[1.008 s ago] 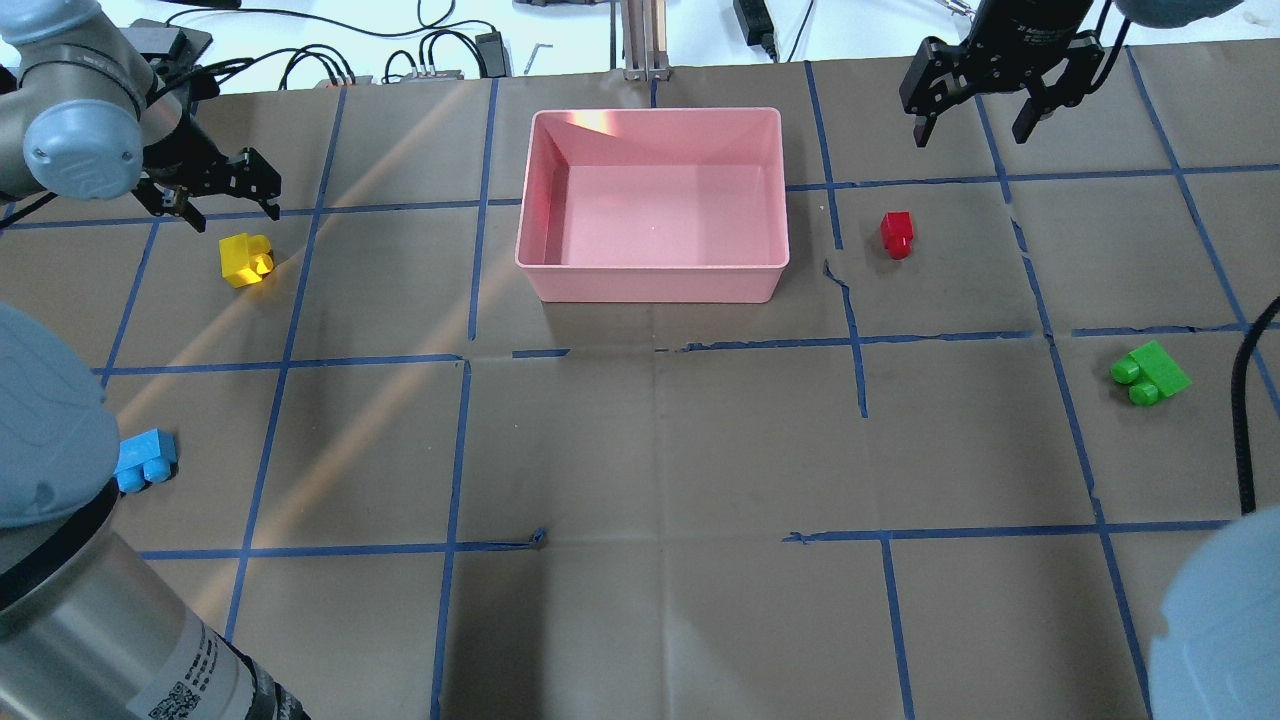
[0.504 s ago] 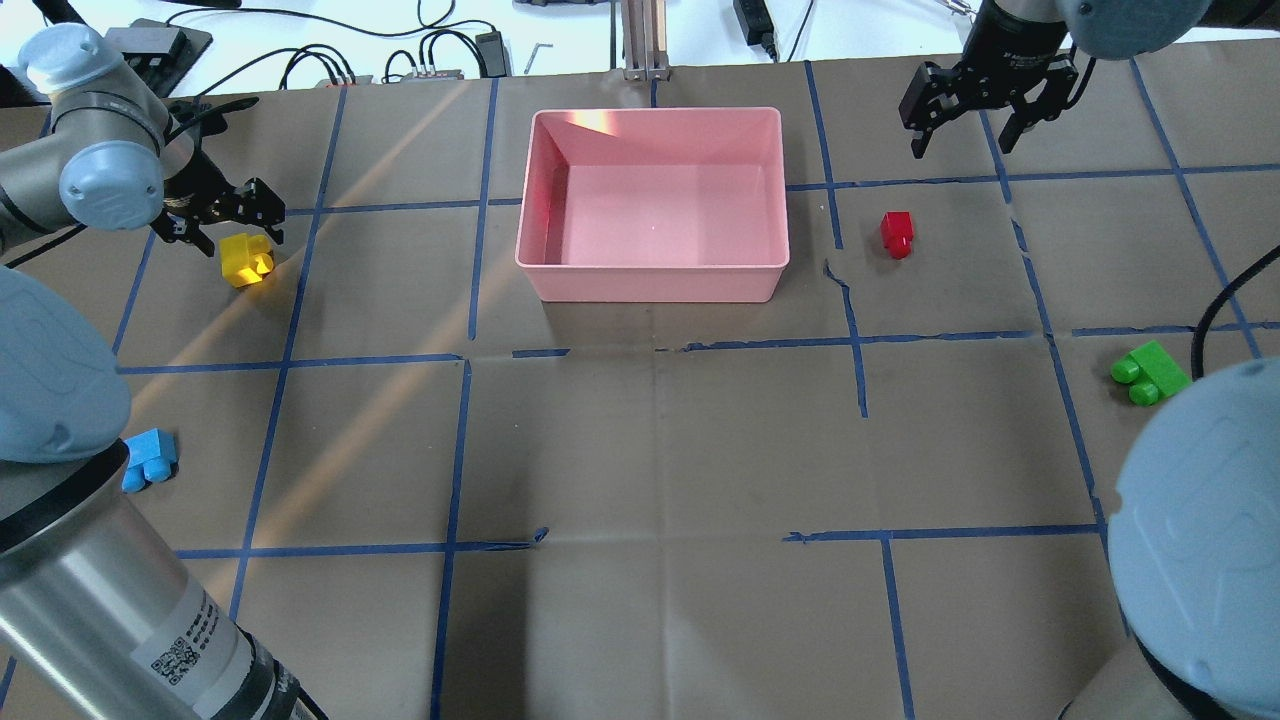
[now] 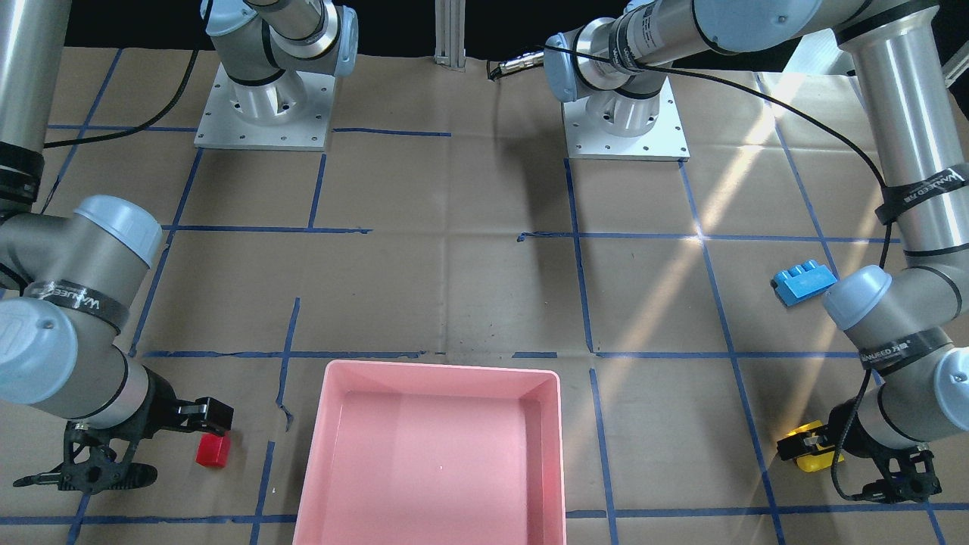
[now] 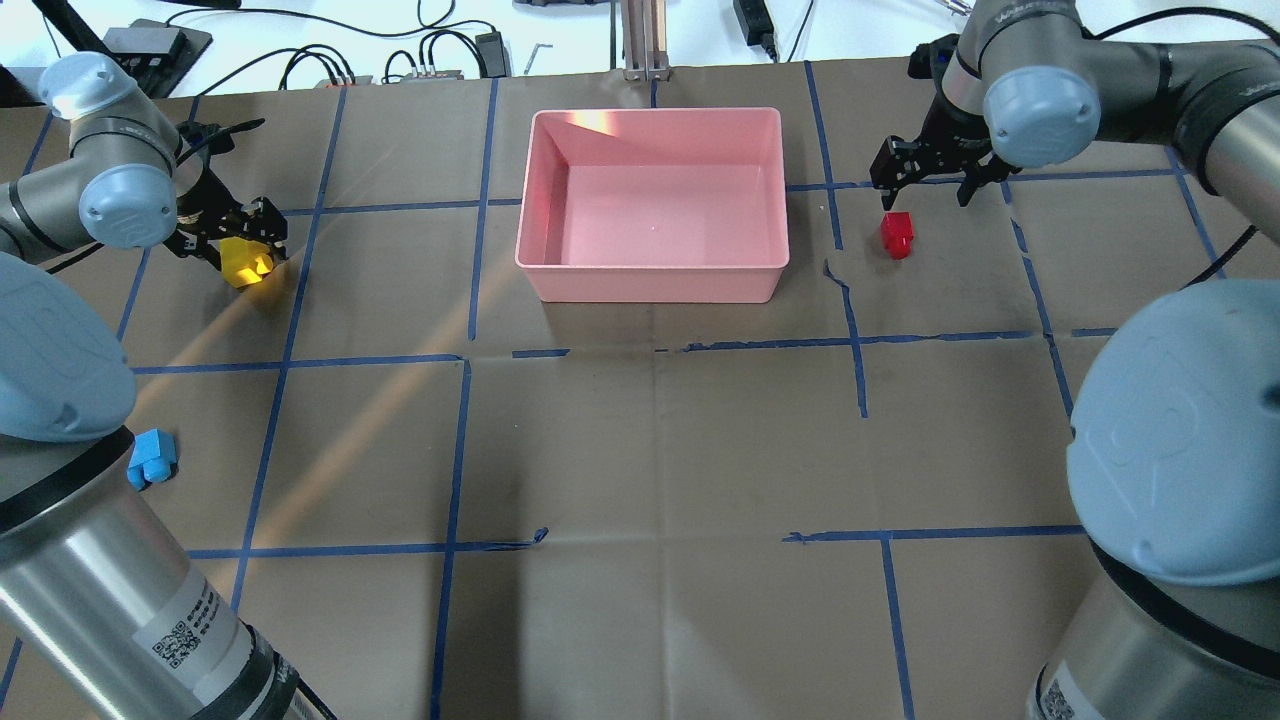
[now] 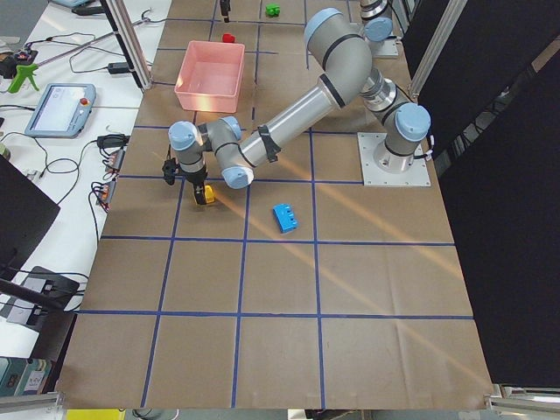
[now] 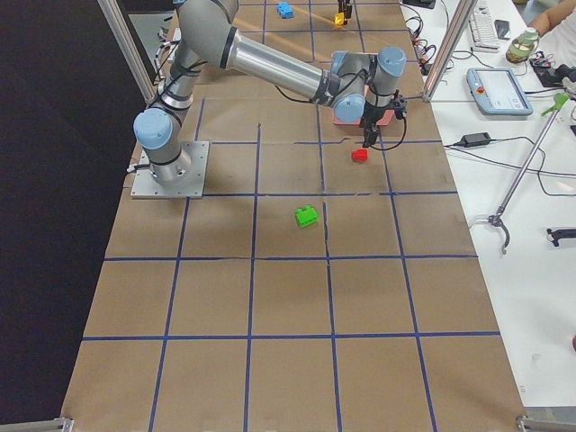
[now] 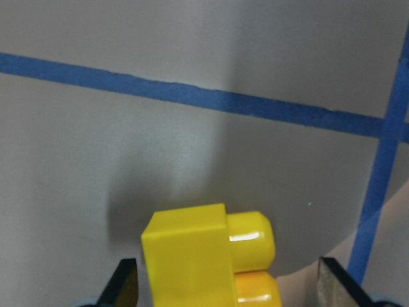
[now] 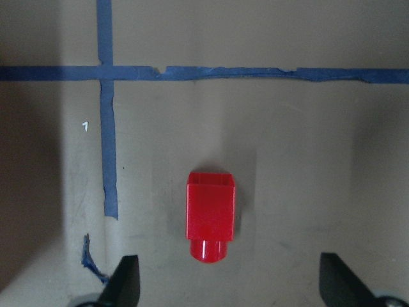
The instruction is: Put all blocks into box
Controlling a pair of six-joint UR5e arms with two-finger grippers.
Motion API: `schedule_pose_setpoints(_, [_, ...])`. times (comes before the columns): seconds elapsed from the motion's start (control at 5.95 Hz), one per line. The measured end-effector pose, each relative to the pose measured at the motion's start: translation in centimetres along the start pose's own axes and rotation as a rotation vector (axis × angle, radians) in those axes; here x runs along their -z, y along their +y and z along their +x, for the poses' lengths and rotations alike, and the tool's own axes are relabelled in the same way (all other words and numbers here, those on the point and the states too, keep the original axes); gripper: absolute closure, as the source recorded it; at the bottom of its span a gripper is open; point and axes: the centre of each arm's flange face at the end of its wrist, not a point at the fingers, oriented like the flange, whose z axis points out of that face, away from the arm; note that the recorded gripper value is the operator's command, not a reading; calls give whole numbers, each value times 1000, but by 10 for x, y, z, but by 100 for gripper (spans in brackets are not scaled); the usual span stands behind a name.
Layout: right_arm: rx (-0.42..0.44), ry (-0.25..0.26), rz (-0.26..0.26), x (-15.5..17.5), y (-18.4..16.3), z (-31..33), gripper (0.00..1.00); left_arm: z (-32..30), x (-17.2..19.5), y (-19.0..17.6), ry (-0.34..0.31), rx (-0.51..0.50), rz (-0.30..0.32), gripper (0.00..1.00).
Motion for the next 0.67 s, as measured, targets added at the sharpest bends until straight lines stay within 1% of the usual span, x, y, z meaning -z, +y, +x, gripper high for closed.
schedule_pose_setpoints(0.17, [-2, 1, 11, -21, -1, 0, 0, 0, 0, 0, -2, -2, -2, 77])
schedule_pose_setpoints(0.34, [-3, 2, 16, -35, -3, 1, 0, -1, 0, 1, -5, -8, -3, 83])
schedule_pose_setpoints(0.5, [-4, 2, 17, -43, -5, 1, 1, -2, 4, 1, -16, -17, -3, 83])
schedule_pose_setpoints(0.67, [-5, 1, 15, -49, -6, 1, 17, 0, 18, 1, -30, -27, 1, 83])
